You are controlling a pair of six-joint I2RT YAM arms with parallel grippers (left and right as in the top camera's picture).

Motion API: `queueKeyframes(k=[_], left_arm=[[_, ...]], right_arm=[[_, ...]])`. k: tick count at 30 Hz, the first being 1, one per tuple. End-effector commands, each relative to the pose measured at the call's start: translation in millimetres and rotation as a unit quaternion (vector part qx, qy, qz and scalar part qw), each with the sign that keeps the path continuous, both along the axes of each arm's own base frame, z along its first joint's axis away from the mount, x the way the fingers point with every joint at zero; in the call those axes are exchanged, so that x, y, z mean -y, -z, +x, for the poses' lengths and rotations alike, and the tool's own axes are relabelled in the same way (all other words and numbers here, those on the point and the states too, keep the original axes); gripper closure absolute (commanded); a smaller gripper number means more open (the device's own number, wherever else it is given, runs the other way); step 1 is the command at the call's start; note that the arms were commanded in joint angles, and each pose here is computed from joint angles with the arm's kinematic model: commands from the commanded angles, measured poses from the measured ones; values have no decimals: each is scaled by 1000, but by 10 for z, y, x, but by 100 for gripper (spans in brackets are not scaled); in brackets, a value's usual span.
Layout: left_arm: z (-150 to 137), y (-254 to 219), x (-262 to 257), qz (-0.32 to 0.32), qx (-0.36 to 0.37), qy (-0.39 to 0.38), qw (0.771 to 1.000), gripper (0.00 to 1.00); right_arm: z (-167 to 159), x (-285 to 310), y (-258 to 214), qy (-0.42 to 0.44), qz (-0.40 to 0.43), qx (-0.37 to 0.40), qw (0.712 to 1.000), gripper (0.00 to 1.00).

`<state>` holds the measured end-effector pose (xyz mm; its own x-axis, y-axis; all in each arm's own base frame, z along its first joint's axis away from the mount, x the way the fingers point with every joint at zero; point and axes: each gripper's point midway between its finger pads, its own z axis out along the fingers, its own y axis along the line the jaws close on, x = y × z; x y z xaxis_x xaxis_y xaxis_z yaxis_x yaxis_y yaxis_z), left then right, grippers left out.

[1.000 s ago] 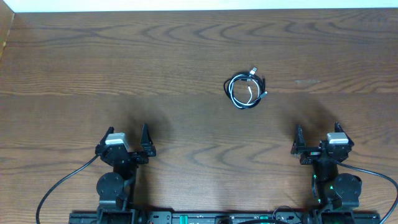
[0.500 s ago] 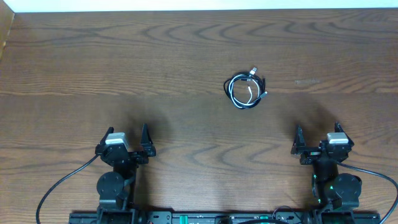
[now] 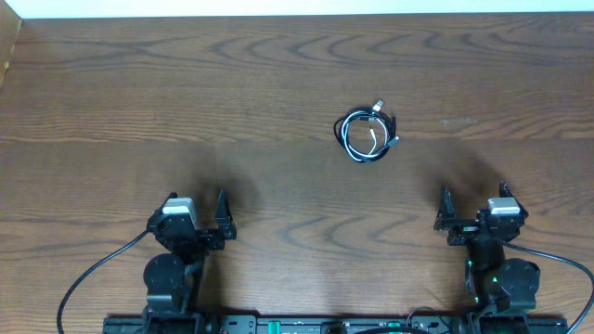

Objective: Untangle cables
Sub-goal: 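Move the left gripper forward to the tangled black and white cables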

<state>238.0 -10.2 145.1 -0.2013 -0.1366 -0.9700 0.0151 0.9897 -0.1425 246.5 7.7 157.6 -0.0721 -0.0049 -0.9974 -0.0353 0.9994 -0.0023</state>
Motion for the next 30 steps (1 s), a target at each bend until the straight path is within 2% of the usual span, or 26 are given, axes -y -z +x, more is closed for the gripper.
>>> queueKeyframes(k=[1, 7, 11, 20, 25, 30], left_arm=[[-95, -419, 53, 3, 25, 18, 1000, 2], [-318, -1049, 46, 26, 42, 22, 999, 2], [-364, -1308, 58, 20, 13, 26, 999, 2], [-98, -1600, 397, 0, -107, 123, 987, 2], [44, -1638, 442, -6, -132, 134, 982, 2], [17, -1666, 556, -17, -129, 167, 977, 2]], right_arm=[[-15, -88, -91, -25, 18, 11, 999, 1], [-111, -89, -583, -26, 40, 49, 998, 1], [-277, -86, -911, -27, 40, 46, 998, 1], [-698, -116, -1622, -37, 35, 29, 998, 1], [-644, -216, -1969, -66, 24, -5, 998, 1], [-347, -312, -2257, -95, -3, -77, 992, 1]])
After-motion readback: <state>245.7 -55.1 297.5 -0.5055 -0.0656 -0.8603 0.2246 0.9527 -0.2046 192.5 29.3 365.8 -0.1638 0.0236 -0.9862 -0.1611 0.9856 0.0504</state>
